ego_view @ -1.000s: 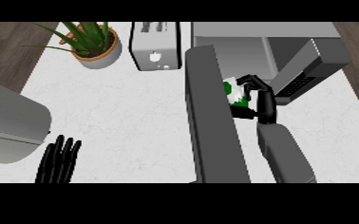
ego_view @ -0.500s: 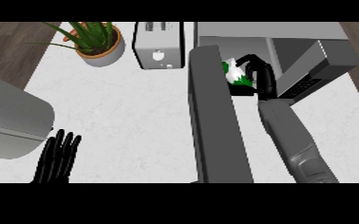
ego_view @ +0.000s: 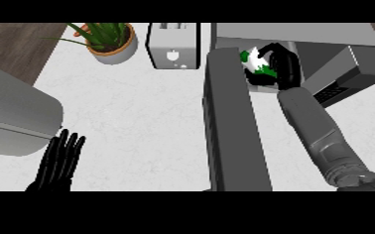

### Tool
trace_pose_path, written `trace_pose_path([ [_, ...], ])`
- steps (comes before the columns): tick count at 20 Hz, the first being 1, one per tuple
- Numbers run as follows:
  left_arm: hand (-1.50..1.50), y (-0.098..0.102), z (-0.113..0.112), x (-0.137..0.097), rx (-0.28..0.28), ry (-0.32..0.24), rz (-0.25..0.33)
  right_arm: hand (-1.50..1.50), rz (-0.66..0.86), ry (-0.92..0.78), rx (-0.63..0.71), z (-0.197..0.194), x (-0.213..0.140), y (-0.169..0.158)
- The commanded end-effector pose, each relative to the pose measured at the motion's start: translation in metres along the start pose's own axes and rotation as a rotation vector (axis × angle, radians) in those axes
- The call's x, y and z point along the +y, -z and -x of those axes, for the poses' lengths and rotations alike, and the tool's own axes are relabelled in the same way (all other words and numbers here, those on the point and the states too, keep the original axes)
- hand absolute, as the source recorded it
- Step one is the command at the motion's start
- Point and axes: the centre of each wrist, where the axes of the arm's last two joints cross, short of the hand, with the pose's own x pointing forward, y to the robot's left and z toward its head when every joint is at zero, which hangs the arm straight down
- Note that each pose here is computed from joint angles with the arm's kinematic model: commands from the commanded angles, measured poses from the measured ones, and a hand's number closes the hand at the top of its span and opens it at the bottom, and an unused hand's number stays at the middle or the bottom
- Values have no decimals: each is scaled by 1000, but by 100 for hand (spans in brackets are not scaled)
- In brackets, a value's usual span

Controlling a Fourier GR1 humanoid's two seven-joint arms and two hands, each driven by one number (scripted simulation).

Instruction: Pick up the milk, place it into the microwave and close the microwave

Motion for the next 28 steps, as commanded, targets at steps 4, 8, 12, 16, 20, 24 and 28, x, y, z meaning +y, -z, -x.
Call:
trace_pose_path([
  [4,-150,-2,12,-12,39,74,25,150,156,-134,39,-12,-13,24],
  [8,-150,11,3,3,12,126,53,-150,147,-223,38,7,-28,19],
  [12,-150,10,8,-7,34,109,78,-150,141,-283,15,-3,-30,29],
  [16,-150,16,2,-5,32,118,67,-150,72,-239,-6,-1,-9,11],
  [20,-150,10,13,-4,38,116,57,-150,10,-190,-19,1,-16,15],
  [24,-150,19,8,-4,21,92,89,-150,-31,-91,-31,-7,-8,16],
  [28,-150,18,4,-11,15,84,109,-150,-32,9,-33,-12,6,8],
])
